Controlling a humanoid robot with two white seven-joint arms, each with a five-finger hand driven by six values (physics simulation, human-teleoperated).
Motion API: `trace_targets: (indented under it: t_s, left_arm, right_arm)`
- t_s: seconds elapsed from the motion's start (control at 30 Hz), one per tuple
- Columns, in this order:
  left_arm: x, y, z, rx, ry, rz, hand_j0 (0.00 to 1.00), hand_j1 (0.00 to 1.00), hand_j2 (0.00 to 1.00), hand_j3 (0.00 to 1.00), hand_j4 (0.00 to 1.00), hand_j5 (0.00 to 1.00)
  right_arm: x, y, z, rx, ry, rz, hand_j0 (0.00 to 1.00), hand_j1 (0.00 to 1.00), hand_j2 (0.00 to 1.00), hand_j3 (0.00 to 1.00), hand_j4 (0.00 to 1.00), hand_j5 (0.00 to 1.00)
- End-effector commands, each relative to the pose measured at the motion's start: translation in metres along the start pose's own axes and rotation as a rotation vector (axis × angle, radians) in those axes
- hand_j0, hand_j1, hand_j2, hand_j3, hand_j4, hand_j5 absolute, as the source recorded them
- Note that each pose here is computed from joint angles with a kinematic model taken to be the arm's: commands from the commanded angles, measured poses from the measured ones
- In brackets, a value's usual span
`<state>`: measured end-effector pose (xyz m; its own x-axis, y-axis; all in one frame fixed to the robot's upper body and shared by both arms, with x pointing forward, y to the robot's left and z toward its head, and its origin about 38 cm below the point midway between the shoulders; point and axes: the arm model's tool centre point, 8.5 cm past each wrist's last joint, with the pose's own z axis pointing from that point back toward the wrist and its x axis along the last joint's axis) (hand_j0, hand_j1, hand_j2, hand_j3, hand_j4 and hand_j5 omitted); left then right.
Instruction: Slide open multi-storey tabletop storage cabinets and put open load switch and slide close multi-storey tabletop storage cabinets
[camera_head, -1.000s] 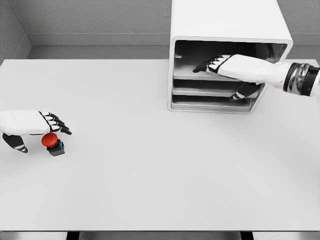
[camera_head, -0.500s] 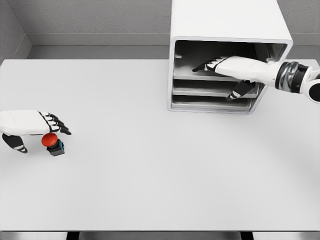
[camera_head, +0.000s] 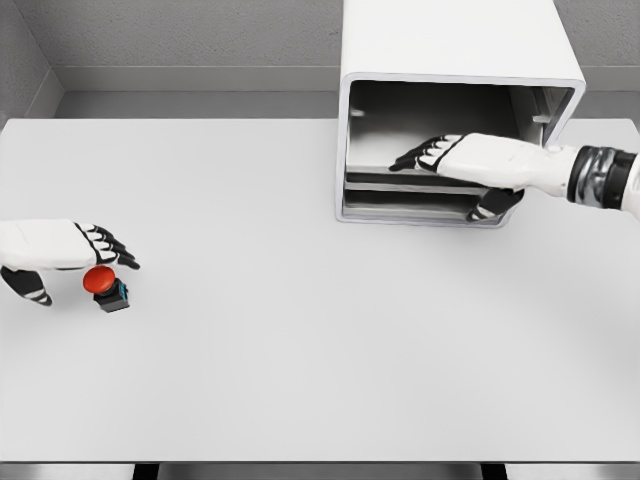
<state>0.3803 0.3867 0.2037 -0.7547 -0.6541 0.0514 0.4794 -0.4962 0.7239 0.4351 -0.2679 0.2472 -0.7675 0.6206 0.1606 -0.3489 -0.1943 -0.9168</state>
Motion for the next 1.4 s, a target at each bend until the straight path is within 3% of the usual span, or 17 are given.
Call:
trace_targets:
  t_s: [0.0, 0.37, 0.7, 1.1, 1.2, 1.37]
  left_arm:
    - [0.000, 0.000, 0.000, 0.002, 0.000, 0.003, 1.00, 1.00, 1.00, 1.00, 1.00, 1.00]
    - [0.006, 0.002, -0.003, 0.000, -0.020, -0.008, 1.00, 1.00, 1.00, 1.00, 1.00, 1.00]
    - [0.011, 0.001, -0.008, -0.014, -0.037, -0.014, 1.00, 1.00, 1.00, 1.00, 1.00, 1.00]
    - [0.019, 0.003, -0.011, -0.013, -0.059, -0.029, 0.81, 0.81, 0.81, 0.81, 0.81, 0.81]
    - [0.020, 0.003, -0.011, -0.012, -0.060, -0.030, 0.80, 0.80, 0.80, 0.80, 0.80, 0.80]
    - [0.020, 0.003, -0.011, -0.012, -0.060, -0.030, 0.67, 0.67, 0.67, 0.67, 0.67, 0.67]
  right_arm:
    - [0.008, -0.004, 0.003, -0.002, -0.022, 0.022, 1.00, 1.00, 1.00, 1.00, 1.00, 1.00]
    - [0.015, 0.005, 0.017, 0.029, -0.026, 0.043, 1.00, 1.00, 1.00, 1.00, 1.00, 1.00]
    - [0.024, 0.007, 0.034, 0.007, -0.042, 0.065, 1.00, 1.00, 1.00, 1.00, 1.00, 1.00]
    - [0.030, 0.022, 0.047, 0.055, -0.074, 0.088, 1.00, 1.00, 1.00, 1.00, 1.00, 1.00]
    - [0.030, 0.028, 0.051, 0.062, -0.080, 0.087, 1.00, 1.00, 1.00, 1.00, 1.00, 1.00]
    - [0.032, 0.035, 0.056, 0.065, -0.108, 0.094, 1.00, 1.00, 1.00, 1.00, 1.00, 1.00]
